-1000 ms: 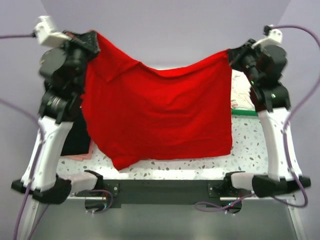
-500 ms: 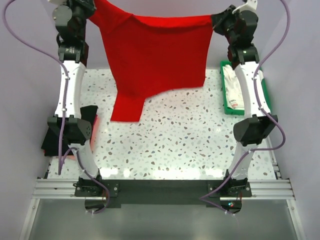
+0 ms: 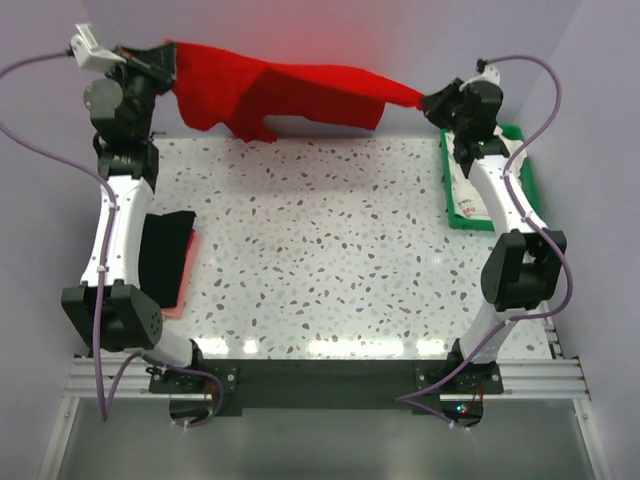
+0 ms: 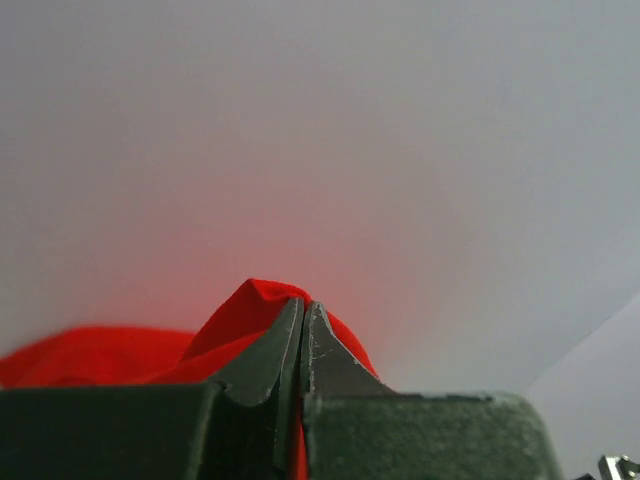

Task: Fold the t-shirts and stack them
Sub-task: Flatten the tshirt out, then fold the tshirt

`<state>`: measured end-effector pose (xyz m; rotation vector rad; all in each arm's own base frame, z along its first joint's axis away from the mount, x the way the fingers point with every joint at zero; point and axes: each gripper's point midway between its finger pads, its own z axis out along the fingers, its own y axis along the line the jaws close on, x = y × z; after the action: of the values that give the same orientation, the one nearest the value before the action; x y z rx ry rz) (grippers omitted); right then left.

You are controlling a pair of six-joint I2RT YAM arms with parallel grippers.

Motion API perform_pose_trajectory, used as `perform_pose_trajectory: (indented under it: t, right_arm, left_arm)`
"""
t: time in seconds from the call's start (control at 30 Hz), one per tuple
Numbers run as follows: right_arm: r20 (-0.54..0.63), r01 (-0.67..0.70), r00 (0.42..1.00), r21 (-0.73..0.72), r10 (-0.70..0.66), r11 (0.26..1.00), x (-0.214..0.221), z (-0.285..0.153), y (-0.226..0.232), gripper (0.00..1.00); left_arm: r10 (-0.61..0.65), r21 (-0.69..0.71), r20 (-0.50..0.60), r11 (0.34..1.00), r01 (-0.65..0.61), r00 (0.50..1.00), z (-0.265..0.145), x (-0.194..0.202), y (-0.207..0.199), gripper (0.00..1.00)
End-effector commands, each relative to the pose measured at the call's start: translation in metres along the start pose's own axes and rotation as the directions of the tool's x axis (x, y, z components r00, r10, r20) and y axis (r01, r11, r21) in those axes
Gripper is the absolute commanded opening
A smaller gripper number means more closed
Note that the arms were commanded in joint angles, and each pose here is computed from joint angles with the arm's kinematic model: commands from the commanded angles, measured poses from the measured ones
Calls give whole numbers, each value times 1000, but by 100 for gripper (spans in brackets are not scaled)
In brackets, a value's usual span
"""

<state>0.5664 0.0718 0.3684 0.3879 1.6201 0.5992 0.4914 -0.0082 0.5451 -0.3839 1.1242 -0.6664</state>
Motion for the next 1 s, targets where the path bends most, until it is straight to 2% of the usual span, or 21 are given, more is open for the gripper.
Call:
perform_pose_trajectory:
  t: [0.0, 0.17, 0.23, 0.37, 0.47, 0.5, 0.57, 0.6, 0.63, 0.7, 0.73, 0.77, 0.8, 0.97]
  right_arm:
    - [-103, -79, 991, 50, 84, 996, 40, -11, -37, 0]
    - [-310, -118, 935, 191, 174, 975, 129, -42, -91, 0]
    - [-343, -117, 918, 251, 201, 961, 143, -59, -113, 0]
    - [-451, -84, 853, 378, 262, 922, 199, -103, -150, 0]
    - [-502, -56, 811, 442, 299, 895, 231, -135, -168, 0]
    - [-507, -53, 804, 459, 311, 887, 237, -144, -173, 0]
    - [-517, -50, 789, 483, 331, 874, 250, -167, -178, 0]
    - [-515, -41, 793, 488, 325, 872, 251, -174, -180, 0]
    - [-516, -34, 792, 498, 327, 866, 254, -182, -183, 0]
    - [-523, -12, 789, 513, 324, 858, 260, -204, -186, 0]
    - [-518, 8, 794, 530, 317, 848, 261, -212, -191, 0]
    - [-519, 22, 795, 542, 313, 840, 264, -225, -193, 0]
    - [-518, 35, 796, 554, 312, 832, 265, -233, -196, 0]
    - [-487, 91, 820, 629, 300, 772, 262, -272, -214, 0]
  left_arm:
    - [-75, -78, -57, 994, 71, 996, -41, 40, 34, 0]
    - [-154, -267, -128, 957, 116, 980, -112, 92, 84, 0]
    - [-194, -361, -170, 925, 122, 966, -147, 115, 104, 0]
    - [-273, -519, -241, 847, 114, 931, -208, 157, 137, 0]
    - [-334, -620, -314, 781, 74, 889, -260, 194, 158, 0]
    - [-365, -660, -333, 749, 62, 869, -284, 209, 166, 0]
    - [-381, -682, -360, 730, 38, 852, -306, 222, 168, 0]
    - [-397, -721, -371, 693, 9, 840, -328, 230, 174, 0]
    - [-402, -729, -385, 685, -7, 831, -337, 236, 174, 0]
    - [-419, -771, -392, 636, -43, 819, -366, 244, 180, 0]
    - [-424, -773, -409, 632, -59, 808, -376, 250, 176, 0]
    - [-418, -787, -402, 613, -74, 815, -384, 249, 180, 0]
    - [-437, -812, -394, 578, -83, 808, -402, 252, 182, 0]
    - [-475, -839, -377, 538, -76, 795, -436, 255, 179, 0]
